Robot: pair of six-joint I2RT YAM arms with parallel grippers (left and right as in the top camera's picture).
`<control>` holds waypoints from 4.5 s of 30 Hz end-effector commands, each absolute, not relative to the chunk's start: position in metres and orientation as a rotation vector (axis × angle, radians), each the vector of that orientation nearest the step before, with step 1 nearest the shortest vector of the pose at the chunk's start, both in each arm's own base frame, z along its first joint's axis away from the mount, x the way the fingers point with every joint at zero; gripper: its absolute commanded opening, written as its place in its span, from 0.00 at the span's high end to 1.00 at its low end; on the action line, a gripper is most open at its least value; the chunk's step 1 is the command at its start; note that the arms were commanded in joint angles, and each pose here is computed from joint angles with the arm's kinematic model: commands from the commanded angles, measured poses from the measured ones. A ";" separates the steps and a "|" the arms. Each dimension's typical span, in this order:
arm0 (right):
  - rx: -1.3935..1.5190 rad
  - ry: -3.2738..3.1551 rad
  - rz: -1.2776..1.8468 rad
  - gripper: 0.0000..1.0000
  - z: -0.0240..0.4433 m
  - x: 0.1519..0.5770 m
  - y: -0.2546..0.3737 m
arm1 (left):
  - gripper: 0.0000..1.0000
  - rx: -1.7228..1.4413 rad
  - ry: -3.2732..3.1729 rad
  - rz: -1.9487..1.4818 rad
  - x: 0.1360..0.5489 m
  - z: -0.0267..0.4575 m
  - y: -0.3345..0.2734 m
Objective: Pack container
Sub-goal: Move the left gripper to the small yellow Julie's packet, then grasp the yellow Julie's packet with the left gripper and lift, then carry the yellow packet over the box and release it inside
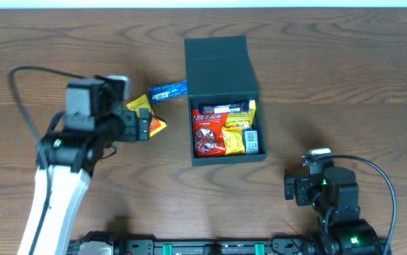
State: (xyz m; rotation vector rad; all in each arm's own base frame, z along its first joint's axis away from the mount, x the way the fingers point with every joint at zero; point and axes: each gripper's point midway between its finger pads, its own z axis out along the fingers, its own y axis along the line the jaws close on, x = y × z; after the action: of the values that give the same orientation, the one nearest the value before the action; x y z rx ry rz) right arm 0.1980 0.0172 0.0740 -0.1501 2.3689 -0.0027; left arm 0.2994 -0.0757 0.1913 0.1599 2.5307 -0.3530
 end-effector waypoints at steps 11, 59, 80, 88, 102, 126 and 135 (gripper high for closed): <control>-0.133 2.367 -0.013 0.01 0.074 0.198 0.014 | 0.05 -0.940 2.783 -0.360 0.301 0.092 -0.070; -0.132 2.367 -0.013 0.01 0.074 0.198 0.014 | 0.00 -1.033 2.821 0.017 0.371 -0.014 -0.067; -0.132 2.367 -0.013 0.01 0.074 0.198 0.014 | 0.60 -0.760 2.859 0.044 0.372 0.001 -0.080; -0.132 2.367 -0.013 0.01 0.074 0.198 0.014 | 0.61 -0.692 2.862 0.077 0.364 0.023 -0.076; -0.132 2.367 -0.013 0.01 0.074 0.198 0.014 | 0.66 -0.177 2.878 0.029 0.342 0.075 -0.120; -0.132 2.367 -0.013 0.01 0.074 0.198 0.014 | 0.63 0.339 2.768 -0.327 0.307 0.107 -0.249; -0.133 2.367 -0.013 0.01 0.074 0.198 0.014 | 0.68 0.238 2.766 -0.141 0.312 0.101 -0.228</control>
State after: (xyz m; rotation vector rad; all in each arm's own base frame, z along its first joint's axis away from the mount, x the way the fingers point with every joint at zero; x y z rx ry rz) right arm 0.1980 0.0173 0.0740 -0.1503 2.3689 -0.0023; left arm 0.3008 -0.2381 0.0966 0.2983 2.7969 -0.2459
